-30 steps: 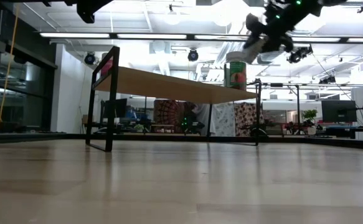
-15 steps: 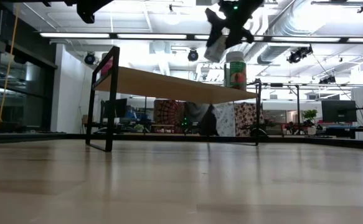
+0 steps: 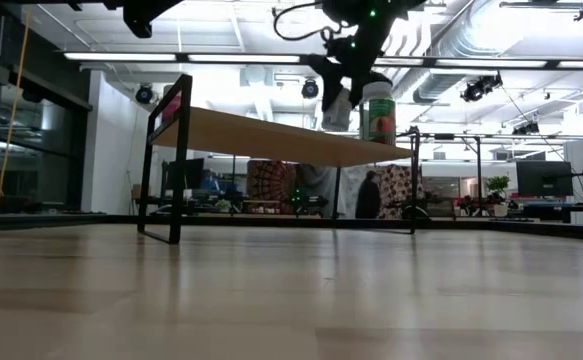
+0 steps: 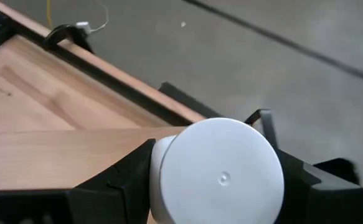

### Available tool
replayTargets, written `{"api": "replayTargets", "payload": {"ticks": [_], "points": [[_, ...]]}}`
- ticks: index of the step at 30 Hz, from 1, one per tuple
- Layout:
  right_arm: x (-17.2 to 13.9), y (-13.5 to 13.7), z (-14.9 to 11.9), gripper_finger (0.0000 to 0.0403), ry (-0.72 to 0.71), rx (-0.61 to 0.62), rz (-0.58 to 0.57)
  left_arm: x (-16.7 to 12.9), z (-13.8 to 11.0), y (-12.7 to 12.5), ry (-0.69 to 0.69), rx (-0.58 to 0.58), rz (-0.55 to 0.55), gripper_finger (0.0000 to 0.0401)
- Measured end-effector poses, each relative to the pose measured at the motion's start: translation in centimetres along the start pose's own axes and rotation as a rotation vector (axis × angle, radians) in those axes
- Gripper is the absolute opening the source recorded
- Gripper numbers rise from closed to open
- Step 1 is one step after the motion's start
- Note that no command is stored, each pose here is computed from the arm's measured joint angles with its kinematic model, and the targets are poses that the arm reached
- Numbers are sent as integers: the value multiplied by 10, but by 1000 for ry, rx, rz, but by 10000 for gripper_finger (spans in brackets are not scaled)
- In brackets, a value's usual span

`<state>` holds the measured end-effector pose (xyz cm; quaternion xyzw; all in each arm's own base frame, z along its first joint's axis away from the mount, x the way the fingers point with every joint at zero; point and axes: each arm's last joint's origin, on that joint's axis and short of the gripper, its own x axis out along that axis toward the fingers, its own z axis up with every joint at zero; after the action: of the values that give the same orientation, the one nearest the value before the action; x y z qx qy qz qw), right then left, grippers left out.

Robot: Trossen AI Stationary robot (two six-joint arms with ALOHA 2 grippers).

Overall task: Pick and place medicine bottles onto shelf by color
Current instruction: Put the top blue medicine bottle on the shelf

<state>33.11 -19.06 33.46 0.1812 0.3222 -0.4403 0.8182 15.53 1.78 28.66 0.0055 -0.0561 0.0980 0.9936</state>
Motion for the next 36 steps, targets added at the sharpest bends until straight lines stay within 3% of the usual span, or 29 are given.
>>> {"api": "replayTargets", "payload": {"ticks": [13,36], "points": [[9,-19,-4,218,105,38,0,0,0,0,1,0,0,261],[22,-15,-10,236,162,-6,24,0,0,0,0,0,0,261]]}}
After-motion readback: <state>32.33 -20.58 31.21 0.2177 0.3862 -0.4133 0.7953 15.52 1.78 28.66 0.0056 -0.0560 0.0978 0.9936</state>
